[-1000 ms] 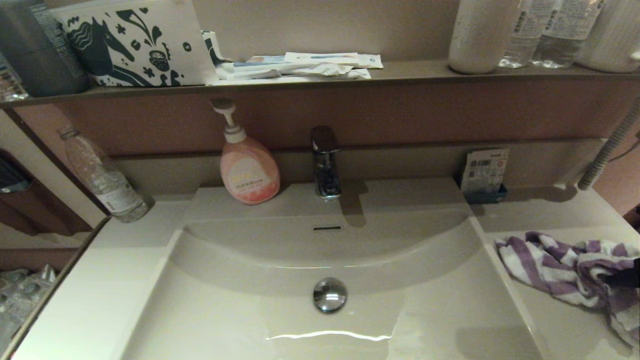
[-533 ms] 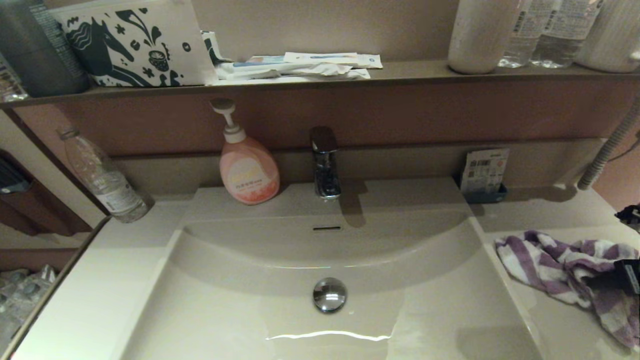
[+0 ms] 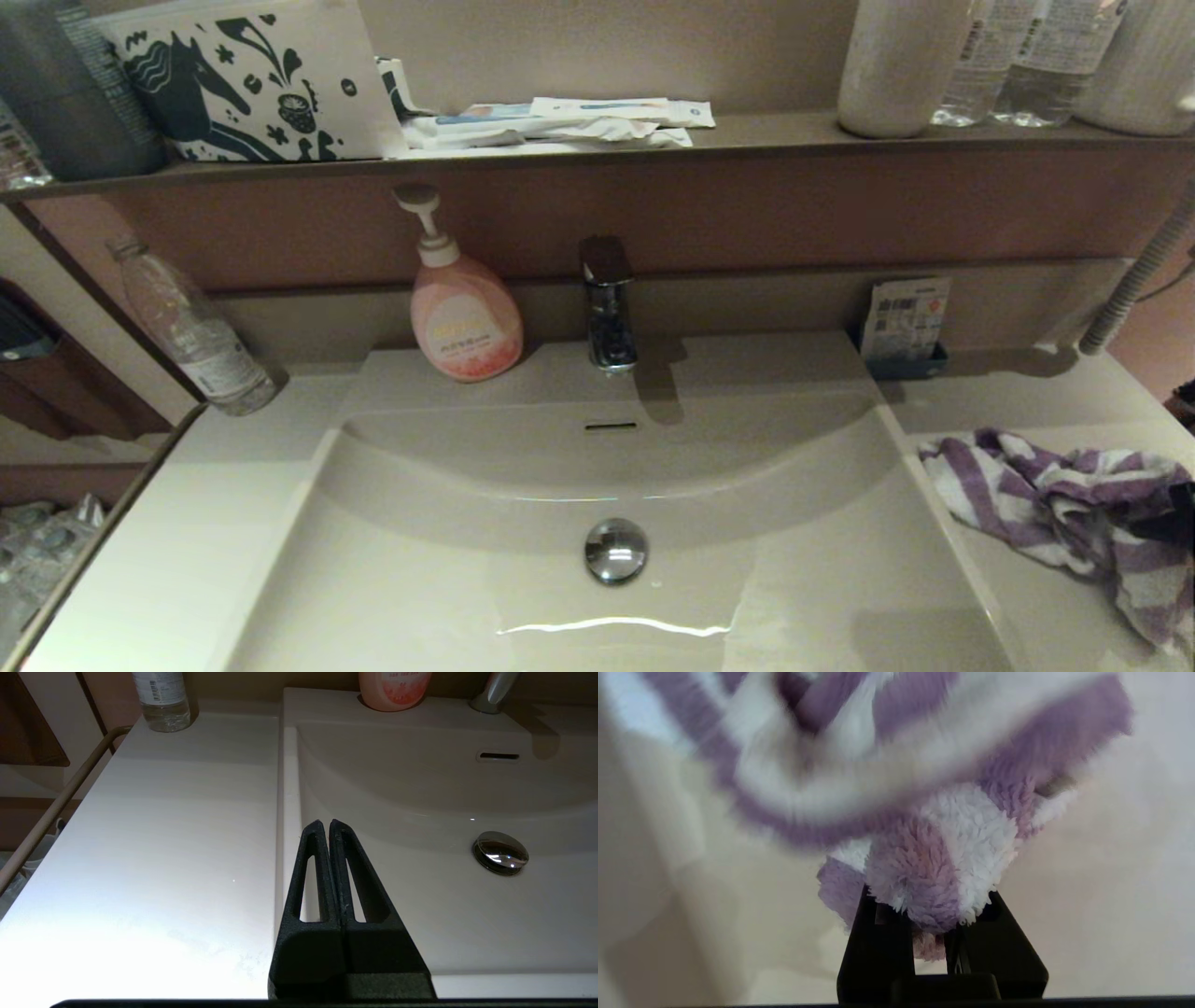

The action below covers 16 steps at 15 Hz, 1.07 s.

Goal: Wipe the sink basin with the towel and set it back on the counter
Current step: Pick up the cloth

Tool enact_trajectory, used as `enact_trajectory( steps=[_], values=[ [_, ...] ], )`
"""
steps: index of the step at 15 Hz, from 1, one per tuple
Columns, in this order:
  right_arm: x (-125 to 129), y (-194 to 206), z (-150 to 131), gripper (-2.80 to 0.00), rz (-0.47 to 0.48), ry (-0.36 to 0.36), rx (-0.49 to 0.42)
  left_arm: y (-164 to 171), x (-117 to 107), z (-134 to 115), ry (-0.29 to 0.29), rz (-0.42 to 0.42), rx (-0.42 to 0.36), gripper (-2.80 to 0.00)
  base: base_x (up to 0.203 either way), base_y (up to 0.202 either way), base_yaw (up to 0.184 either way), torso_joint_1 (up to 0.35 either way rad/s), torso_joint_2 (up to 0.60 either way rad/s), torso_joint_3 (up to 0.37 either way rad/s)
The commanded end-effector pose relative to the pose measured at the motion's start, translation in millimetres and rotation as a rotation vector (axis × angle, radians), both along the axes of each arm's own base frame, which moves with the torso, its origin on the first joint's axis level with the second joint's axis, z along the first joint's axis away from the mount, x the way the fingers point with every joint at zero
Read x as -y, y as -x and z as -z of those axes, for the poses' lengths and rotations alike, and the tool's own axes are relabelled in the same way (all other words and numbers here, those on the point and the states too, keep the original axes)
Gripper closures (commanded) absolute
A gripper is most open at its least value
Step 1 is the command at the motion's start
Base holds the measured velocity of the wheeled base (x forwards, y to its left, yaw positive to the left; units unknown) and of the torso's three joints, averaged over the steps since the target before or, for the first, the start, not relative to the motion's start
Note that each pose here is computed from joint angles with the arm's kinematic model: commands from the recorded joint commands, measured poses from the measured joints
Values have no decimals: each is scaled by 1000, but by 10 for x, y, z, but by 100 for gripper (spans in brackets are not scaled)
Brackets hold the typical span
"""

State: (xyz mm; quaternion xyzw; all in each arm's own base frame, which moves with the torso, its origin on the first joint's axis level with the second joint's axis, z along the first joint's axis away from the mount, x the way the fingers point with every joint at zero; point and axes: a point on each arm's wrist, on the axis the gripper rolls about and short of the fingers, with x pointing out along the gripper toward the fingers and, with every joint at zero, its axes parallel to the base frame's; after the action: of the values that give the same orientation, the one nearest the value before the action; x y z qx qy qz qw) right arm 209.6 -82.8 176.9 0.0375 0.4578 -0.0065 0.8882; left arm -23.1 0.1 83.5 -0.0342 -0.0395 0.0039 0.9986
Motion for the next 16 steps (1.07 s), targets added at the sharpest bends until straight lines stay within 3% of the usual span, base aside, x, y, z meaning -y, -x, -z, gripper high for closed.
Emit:
enact_trajectory(
  steps=[1,11,16],
  values=[
    [-59,143,-166,0,-1,23,52,-1,0,-1,1,0,0,0,0,0,0,0,0,0],
    [-371,770,-1014,0,-46,16,136,-1,0,-1,1,0,0,0,0,0,0,0,0,0],
    [-661,991,-1324,0,-70,-126,176,-1,0,-1,1,0,0,0,0,0,0,0,0,0]
  ],
)
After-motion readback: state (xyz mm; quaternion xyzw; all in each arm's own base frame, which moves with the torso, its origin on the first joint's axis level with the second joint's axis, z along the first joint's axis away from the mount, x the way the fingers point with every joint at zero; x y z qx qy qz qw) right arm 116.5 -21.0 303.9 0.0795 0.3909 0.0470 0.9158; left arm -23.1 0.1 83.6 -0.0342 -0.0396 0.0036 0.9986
